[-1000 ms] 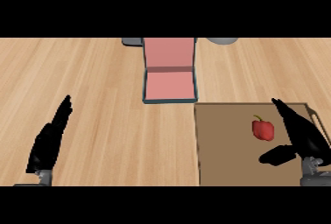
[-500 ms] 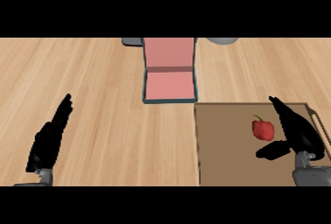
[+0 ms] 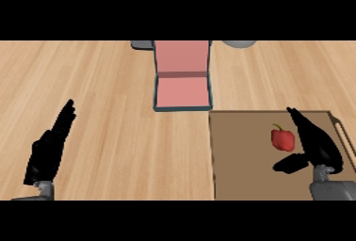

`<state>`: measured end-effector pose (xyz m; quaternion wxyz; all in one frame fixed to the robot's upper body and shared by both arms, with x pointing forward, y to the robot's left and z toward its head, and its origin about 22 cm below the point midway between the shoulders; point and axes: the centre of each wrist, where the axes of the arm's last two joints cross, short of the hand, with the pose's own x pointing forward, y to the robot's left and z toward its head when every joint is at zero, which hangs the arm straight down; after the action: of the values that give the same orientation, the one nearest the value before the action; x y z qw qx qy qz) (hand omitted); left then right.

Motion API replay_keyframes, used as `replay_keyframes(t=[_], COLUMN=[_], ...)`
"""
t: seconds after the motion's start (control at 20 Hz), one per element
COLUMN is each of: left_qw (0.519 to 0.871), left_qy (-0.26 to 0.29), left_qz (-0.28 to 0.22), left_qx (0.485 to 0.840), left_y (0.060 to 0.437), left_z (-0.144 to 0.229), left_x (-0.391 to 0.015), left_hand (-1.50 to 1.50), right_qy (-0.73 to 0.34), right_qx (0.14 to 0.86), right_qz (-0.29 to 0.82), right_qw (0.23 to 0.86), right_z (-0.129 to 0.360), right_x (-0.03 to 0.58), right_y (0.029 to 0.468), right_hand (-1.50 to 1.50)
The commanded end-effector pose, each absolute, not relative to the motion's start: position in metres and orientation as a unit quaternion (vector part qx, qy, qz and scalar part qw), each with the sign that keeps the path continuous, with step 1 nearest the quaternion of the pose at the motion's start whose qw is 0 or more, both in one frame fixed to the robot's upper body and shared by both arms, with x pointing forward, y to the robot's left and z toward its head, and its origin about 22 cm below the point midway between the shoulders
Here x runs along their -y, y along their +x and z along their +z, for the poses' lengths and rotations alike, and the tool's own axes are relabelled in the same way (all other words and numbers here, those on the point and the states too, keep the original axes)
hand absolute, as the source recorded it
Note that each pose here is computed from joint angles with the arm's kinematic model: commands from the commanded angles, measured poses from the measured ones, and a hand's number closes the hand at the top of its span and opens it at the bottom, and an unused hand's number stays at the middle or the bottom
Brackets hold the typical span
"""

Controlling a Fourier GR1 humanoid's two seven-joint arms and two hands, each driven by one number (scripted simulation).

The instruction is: Pick the bell pepper from the tray and place it in the cardboard box

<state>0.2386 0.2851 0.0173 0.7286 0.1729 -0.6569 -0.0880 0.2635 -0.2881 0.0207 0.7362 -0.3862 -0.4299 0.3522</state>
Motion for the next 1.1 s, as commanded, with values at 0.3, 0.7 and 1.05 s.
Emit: replay_keyframes(t=[0.3,0.7,1.05], left_qw=[0.729,0.724,0.725], left_qy=[0.182,0.169,0.158], left_qz=[-0.079,-0.091,-0.101], left_qx=[0.655,0.662,0.663], left_y=[0.254,0.232,0.242], left_z=[0.015,0.014,0.008], left_x=[-0.278,-0.292,-0.280], left_hand=[0.00,0.00,0.00], right_qy=[-0.369,-0.475,-0.434], right_qx=[0.422,0.440,0.520], right_qz=[0.356,0.366,0.467], right_qw=[0.747,0.669,0.569], right_z=[-0.011,0.005,0.035], right_x=[0.291,0.296,0.290], right_y=[0.261,0.268,0.314], right_hand=[-1.50,1.50,1.50])
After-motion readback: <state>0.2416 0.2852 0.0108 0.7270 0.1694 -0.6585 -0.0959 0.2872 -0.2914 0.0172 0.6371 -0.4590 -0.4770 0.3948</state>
